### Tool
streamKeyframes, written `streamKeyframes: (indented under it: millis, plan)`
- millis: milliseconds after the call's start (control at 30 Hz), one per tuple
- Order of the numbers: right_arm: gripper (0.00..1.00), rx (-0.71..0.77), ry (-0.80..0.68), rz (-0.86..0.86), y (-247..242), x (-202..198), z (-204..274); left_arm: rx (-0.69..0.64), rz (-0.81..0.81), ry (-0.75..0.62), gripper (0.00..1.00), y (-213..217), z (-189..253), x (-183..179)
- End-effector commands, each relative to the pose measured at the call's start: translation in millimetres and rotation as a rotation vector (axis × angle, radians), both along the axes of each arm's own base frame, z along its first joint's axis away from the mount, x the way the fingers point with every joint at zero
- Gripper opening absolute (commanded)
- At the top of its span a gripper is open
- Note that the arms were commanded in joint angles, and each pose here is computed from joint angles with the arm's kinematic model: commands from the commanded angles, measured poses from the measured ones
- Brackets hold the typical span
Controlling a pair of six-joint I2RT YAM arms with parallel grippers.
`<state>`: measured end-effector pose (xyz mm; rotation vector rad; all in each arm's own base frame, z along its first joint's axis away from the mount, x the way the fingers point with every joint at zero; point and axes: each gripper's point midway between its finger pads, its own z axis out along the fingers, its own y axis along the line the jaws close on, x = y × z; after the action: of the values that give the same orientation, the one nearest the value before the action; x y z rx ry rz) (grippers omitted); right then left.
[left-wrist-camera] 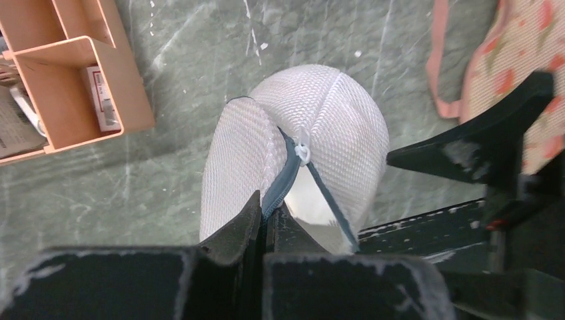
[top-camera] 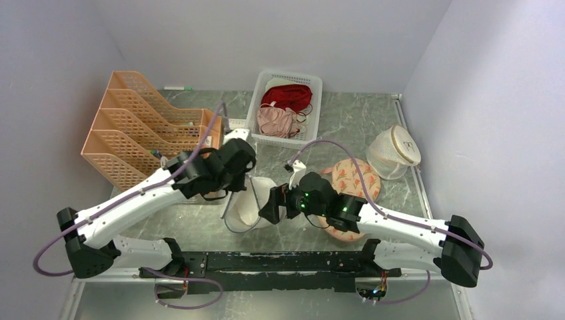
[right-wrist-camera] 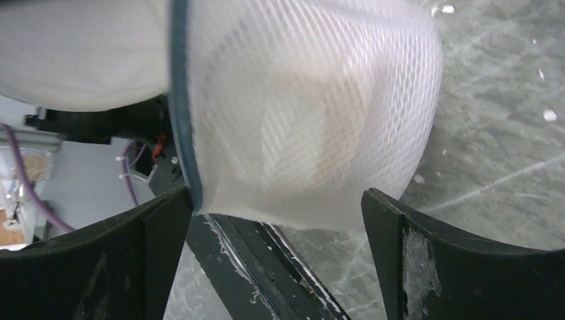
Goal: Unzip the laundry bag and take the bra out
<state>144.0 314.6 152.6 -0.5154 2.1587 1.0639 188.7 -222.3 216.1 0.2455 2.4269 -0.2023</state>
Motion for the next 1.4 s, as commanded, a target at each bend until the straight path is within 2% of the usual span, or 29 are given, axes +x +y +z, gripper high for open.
streamKeyframes:
  millis: [0,133,267,400,500,600,767,933,1067,1133,1200,1233,1300,1367]
  plan:
    - [1.00,-0.104,0.006,-0.087,-12,6,-19,-0.213,-0.040,0.033,0.07,-16,22,2]
    - [0.93,-0.182,0.007,-0.150,-23,14,-37,-0.306,-0.059,0.060,0.07,-19,27,-2]
    - [0.88,-0.297,-0.062,-0.275,-49,39,-39,-0.320,-0.099,0.109,0.07,-20,25,-10]
    - [0.62,-0.340,-0.103,-0.314,-72,75,-28,-0.357,-0.146,0.169,0.07,-22,21,-27]
    - [0.39,-0.361,-0.109,-0.315,-85,92,-21,-0.397,-0.167,0.211,0.07,-20,21,-40]
    - [0.25,-0.402,-0.104,-0.287,-90,97,-14,-0.462,-0.188,0.267,0.08,-22,19,-54]
    - [0.16,-0.409,-0.031,-0.132,-74,96,-14,-0.517,-0.231,0.385,0.09,-21,-3,-74]
    - [0.07,-0.448,-0.007,-0.106,-65,116,-21,-0.536,-0.213,0.442,0.09,-8,-39,-57]
    - [0.05,-0.445,0.018,-0.085,-57,118,-21,-0.575,-0.257,0.466,0.07,-8,-54,-43]
    - [0.10,-0.410,0.031,-0.082,-55,113,-17,-0.530,-0.239,0.458,0.08,-3,-63,-35]
    - [0.19,-0.367,0.053,-0.059,-51,104,-13,-0.450,-0.173,0.441,0.15,9,-75,-25]
    - [0.21,-0.350,0.063,-0.053,-50,99,-12,-0.404,-0.118,0.424,0.22,19,-80,-21]
    - [0.27,-0.323,0.063,-0.037,-49,94,-8,-0.375,-0.046,0.364,0.35,31,-84,-15]
    - [0.33,-0.323,0.048,-0.032,-53,90,-9,-0.357,-0.008,0.316,0.44,41,-89,-14]
